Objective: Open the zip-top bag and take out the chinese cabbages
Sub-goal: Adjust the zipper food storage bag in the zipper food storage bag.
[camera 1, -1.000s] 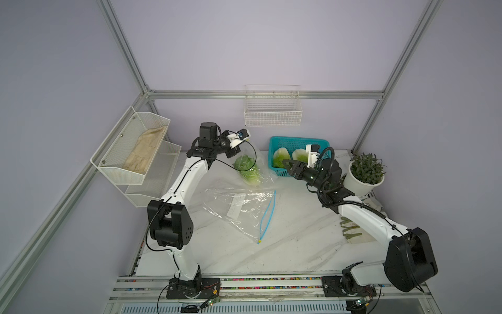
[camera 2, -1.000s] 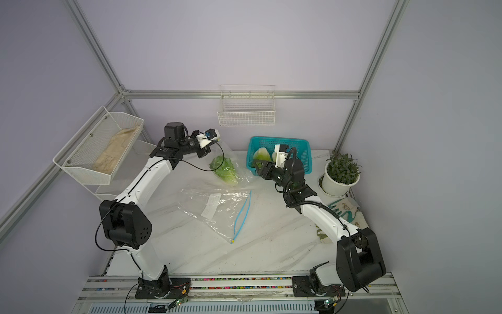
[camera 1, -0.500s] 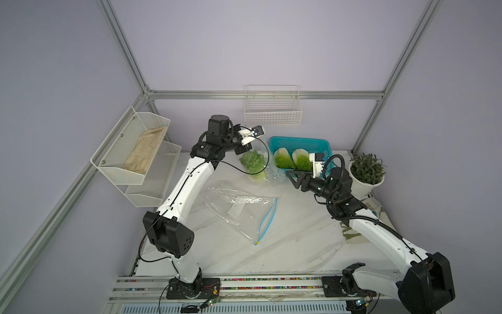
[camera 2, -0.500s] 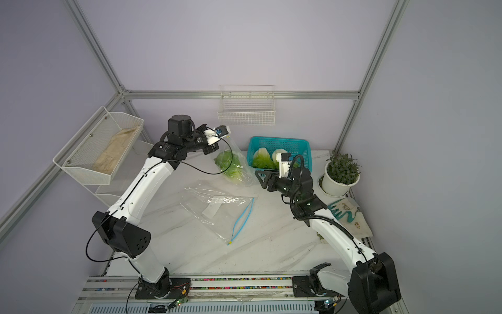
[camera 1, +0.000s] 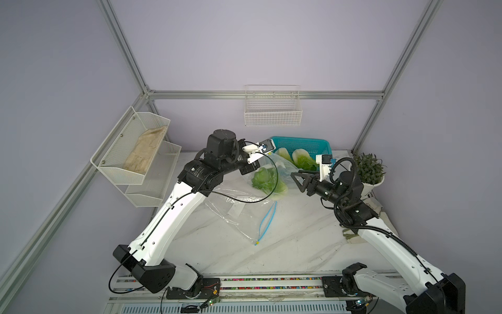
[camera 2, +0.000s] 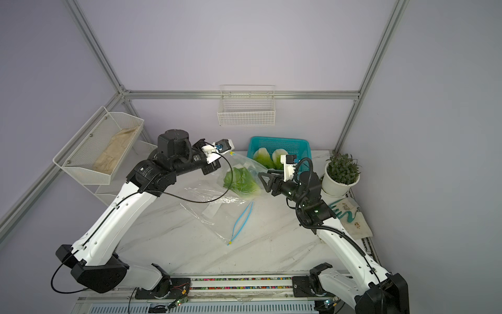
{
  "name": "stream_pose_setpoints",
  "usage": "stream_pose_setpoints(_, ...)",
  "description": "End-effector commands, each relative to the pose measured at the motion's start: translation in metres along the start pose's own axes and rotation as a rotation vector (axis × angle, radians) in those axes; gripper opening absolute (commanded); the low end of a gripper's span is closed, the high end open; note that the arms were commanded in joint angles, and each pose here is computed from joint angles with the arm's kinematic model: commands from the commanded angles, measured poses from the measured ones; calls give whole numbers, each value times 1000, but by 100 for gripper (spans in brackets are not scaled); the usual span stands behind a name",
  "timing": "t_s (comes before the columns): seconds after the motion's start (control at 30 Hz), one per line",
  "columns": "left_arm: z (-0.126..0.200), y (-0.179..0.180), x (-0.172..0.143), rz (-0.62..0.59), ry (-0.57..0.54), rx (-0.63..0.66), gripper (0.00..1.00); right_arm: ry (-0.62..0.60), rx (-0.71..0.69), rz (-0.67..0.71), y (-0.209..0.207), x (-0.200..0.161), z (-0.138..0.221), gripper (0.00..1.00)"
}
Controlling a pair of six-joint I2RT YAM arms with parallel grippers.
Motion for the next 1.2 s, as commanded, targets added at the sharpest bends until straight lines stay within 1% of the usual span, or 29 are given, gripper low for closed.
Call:
stream_pose_setpoints(0.0,-5,-12,-13,185,77,-39,0,4,35,66,10,9,2,62)
stream_pose_setpoints(0.13,-13,-25,-28,247,137,-94,0,26,28,96,9,8,0,62)
stream_pose_setpoints(0.23,-22,-34,-36,268,164,-144,0,47,47,160,11,10,-3,62)
stream_pose_setpoints(0.33,-31,-37,-39,293,182,-182,0,39,126,277,23,15,-5,63)
stream_pose_setpoints(0.4,-36,-38,-39,303,182,-201,0,31,190,383,35,16,-7,63)
stream_pose_setpoints(0.47,-40,-38,-41,315,189,-210,0,36,226,467,45,15,-13,64)
stream_pose_setpoints(0.53,-43,-39,-41,317,196,-220,0,50,241,525,54,14,-23,64)
stream_pose_setpoints(0.63,-43,-39,-42,323,200,-228,0,66,224,582,63,12,-42,63)
stream_pose_setpoints(0.73,-41,-38,-42,329,193,-235,0,98,224,601,64,8,-57,55)
stream_pose_setpoints(0.8,-39,-38,-42,330,189,-238,0,99,212,602,62,9,-64,45)
stream_pose_setpoints(0.87,-38,-37,-42,334,186,-239,0,104,214,609,61,8,-67,41)
stream_pose_setpoints(0.93,-36,-37,-41,337,182,-238,0,121,218,617,60,6,-69,39)
stream_pose_setpoints(1.1,-35,-34,-42,343,183,-228,0,163,213,626,58,2,-70,30)
stream_pose_setpoints(1.17,-36,-34,-42,344,186,-224,0,165,209,630,58,3,-69,22)
Point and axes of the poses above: each gripper's point midway between its finger pads, its own z axis back along the fingers, its own y axis along the line the jaws close on, x = y × z, the point moved 10 cm from there along z, back along the fingers, and after that the axes turned 2 degrees about -z, right-handed, at the moved point
